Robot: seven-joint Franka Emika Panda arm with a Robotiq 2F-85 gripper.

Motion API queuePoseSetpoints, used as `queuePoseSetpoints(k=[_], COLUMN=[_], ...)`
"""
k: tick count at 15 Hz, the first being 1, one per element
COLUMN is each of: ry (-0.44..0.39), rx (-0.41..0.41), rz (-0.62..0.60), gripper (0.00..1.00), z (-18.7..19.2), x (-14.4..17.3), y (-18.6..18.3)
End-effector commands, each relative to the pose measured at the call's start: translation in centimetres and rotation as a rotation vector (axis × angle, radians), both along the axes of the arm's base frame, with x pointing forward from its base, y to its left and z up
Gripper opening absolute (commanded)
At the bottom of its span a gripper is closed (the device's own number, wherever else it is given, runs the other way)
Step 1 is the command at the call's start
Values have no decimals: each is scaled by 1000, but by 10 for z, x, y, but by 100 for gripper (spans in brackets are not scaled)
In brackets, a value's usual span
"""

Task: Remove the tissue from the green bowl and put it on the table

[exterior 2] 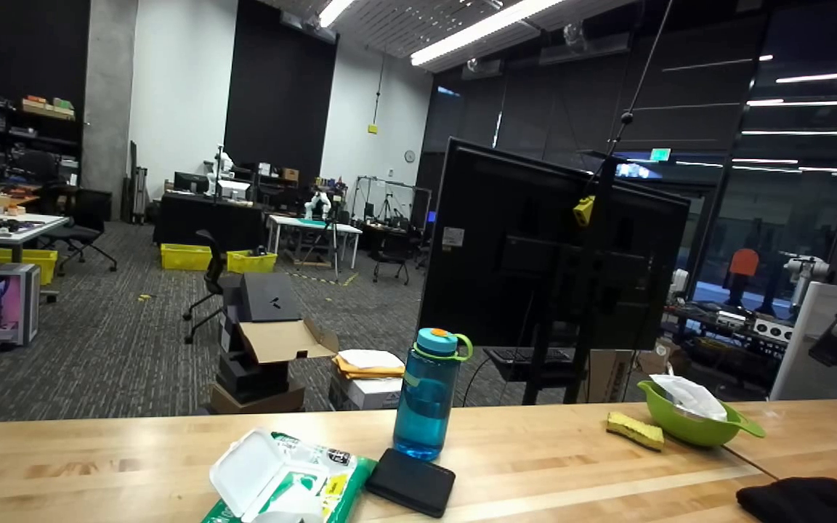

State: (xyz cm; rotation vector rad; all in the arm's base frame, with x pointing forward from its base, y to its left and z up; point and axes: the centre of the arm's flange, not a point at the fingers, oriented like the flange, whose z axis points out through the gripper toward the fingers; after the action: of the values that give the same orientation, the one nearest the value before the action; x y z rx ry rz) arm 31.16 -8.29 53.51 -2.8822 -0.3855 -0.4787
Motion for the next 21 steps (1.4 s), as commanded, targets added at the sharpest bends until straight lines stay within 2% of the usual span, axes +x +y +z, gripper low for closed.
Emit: queuePoseSetpoints(k=[1,4,8,9,21], ry=[-29,-43,-52,-58,-46], rx=[-17,6,-14,-2,-3], rz=[-15,-44,-89,-89,-94], gripper=[100,100,100,100,100], z=[14,26,45,31,28], x=[28,48,76,49,54], y=[-46,-86,-134,-112,-115])
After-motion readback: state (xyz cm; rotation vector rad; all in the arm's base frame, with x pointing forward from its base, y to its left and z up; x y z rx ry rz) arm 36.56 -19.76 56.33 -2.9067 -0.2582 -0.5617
